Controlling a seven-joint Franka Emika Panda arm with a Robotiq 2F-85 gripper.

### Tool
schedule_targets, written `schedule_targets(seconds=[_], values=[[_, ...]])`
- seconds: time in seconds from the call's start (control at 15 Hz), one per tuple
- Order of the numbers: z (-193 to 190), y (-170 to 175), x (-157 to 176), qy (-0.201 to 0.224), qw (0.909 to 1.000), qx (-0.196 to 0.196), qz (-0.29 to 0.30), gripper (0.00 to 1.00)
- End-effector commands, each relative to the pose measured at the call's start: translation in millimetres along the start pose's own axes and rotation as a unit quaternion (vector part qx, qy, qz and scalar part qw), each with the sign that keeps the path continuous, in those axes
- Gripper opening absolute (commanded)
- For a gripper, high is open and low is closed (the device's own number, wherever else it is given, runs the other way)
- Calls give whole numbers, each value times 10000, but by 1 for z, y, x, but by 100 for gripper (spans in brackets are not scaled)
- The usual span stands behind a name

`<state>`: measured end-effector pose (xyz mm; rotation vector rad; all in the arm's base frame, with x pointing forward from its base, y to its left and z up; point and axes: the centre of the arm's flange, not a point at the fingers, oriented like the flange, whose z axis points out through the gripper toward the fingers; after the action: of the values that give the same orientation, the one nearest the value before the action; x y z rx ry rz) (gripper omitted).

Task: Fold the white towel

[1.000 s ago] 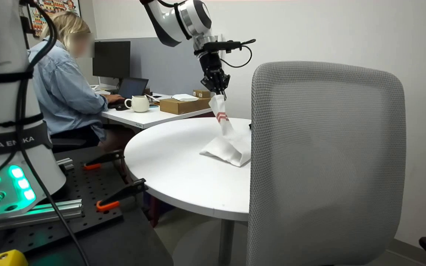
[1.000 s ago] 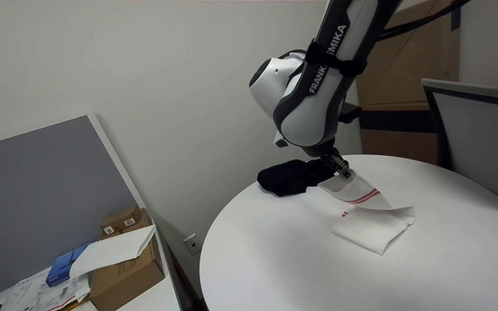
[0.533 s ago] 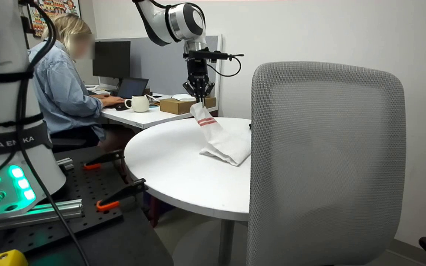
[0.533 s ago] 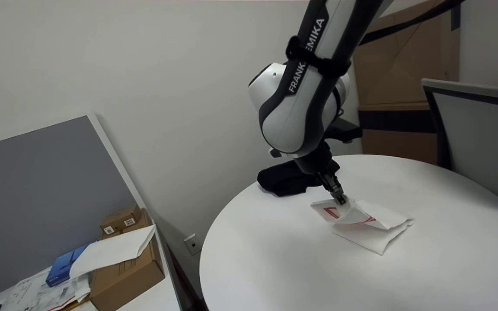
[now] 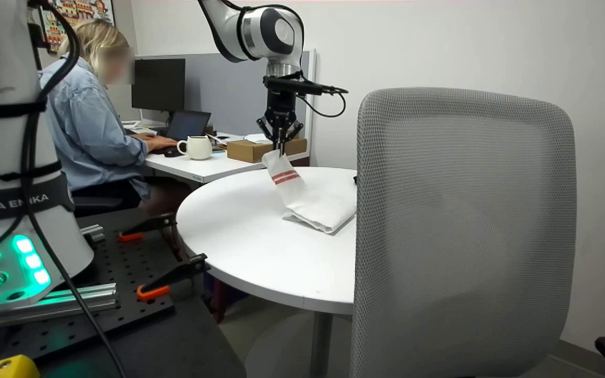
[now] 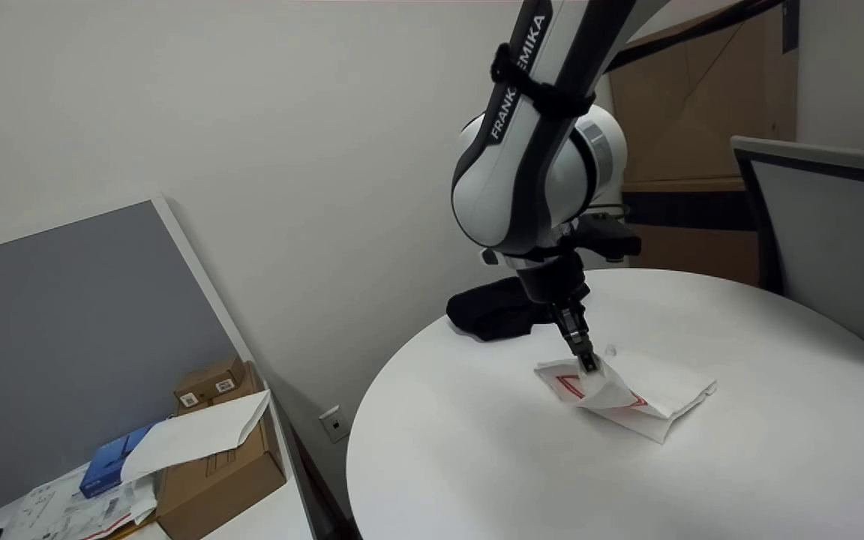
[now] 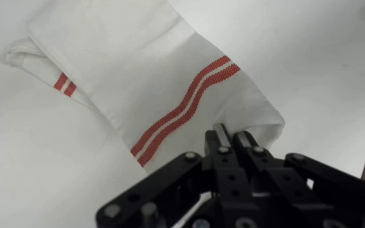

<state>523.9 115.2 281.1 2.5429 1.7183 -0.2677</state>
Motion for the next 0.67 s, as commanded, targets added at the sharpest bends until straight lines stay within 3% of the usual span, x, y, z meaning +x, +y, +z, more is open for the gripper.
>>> schedule_targets(seconds=[0.0, 0.6], values=[[8, 35, -28, 190, 9990, 106, 388, 7], [27, 87, -98, -55, 9945, -210, 1024, 7]])
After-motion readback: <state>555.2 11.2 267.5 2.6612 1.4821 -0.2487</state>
